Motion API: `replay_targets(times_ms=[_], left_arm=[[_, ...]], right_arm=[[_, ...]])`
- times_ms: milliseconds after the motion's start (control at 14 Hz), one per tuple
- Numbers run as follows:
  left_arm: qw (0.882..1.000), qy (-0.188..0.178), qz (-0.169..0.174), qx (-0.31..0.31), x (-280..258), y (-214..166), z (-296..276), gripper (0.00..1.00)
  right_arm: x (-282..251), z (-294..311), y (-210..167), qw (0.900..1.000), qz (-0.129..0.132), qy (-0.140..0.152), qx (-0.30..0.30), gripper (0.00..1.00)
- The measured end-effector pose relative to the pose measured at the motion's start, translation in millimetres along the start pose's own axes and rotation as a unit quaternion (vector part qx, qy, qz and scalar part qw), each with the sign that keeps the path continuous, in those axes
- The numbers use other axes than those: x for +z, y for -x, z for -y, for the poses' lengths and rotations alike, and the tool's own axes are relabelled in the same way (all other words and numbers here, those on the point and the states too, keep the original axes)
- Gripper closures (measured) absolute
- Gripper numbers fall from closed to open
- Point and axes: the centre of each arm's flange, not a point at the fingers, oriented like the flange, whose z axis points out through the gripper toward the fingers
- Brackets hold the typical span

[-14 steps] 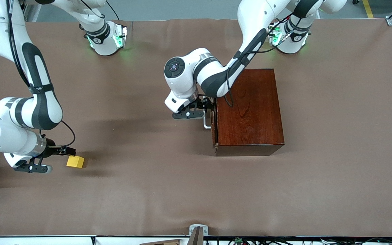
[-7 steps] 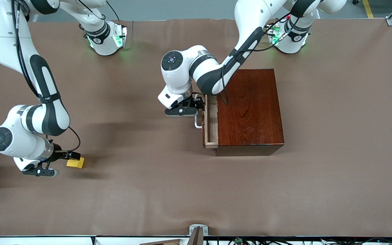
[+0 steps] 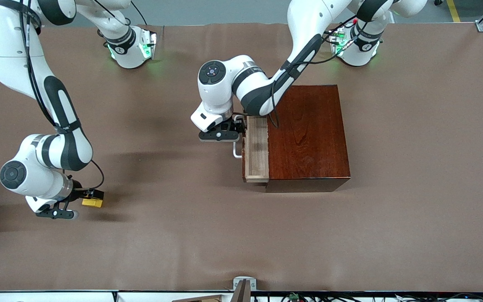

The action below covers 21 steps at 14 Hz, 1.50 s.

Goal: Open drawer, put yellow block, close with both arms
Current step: 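Pull the drawer open with the left gripper while the right gripper grasps the cube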

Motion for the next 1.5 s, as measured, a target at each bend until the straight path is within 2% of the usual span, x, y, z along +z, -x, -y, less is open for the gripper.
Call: replay_targets(times_ms=[500, 571, 786, 1214, 1500], left_arm=[[1.000, 0.026, 0.003, -0.010, -3.5, -0.8, -4.6, 0.00], [0.999, 0.031, 0.002, -0.011, -4.1, 0.0, -6.2, 0.00], [0.999, 0.042, 0.000, -0.012, -4.1, 1.7, -9.6, 0.00], [0.998, 0.060, -0.016, 0.000, -4.8, 9.9, -20.0, 0.00], [0.998, 0.065, -0.024, 0.010, -3.6, 13.9, -23.8, 0.00]], right_arm=[[25.1, -0.4, -1.4, 1.000, -0.008, 0.001, 0.000, 0.00], [25.0, -0.6, -1.8, 1.000, -0.008, 0.001, 0.000, 0.07], [23.6, -2.5, -3.2, 1.000, -0.010, 0.002, 0.001, 0.42], [22.1, -17.9, -4.2, 1.000, -0.011, 0.004, 0.005, 0.44], [14.2, -21.4, -4.6, 0.998, 0.005, 0.004, -0.056, 0.44]])
